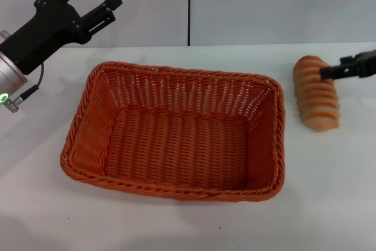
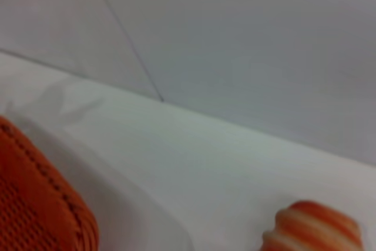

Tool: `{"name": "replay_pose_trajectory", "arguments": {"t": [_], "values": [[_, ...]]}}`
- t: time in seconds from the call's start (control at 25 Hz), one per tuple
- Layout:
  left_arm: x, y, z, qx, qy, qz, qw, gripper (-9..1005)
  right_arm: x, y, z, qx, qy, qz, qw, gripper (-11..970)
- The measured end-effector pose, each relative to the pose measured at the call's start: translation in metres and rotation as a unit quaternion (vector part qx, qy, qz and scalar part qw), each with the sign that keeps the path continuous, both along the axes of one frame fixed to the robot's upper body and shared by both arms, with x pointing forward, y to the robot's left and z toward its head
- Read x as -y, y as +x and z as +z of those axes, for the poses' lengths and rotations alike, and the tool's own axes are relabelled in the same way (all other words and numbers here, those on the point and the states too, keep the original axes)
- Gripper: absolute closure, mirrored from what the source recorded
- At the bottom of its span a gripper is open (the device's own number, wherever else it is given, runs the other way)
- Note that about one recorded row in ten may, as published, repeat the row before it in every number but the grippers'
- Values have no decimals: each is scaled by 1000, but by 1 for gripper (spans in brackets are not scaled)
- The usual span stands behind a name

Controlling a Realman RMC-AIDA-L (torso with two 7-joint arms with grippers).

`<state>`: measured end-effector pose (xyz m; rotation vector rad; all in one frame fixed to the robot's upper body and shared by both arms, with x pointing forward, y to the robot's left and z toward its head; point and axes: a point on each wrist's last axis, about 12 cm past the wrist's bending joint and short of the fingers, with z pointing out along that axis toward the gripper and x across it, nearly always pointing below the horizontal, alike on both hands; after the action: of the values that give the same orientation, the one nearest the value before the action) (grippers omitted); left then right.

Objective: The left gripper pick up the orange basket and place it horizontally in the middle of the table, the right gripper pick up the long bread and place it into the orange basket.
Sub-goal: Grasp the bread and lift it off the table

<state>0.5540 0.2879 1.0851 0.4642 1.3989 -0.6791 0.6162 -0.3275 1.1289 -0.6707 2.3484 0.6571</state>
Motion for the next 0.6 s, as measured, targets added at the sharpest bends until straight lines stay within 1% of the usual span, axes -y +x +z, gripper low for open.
{"name": "replay_pose_trajectory", "arguments": {"t": [0.16,0.6], "values": [[0,-1,1,4,-3,-5,1000,167,-3,-1,-6,-12,-10,6,1000,185],[1,-1,2,5,-4,-7,1000,167,-3,-4,-13,-24,-8,4,1000,185]]}}
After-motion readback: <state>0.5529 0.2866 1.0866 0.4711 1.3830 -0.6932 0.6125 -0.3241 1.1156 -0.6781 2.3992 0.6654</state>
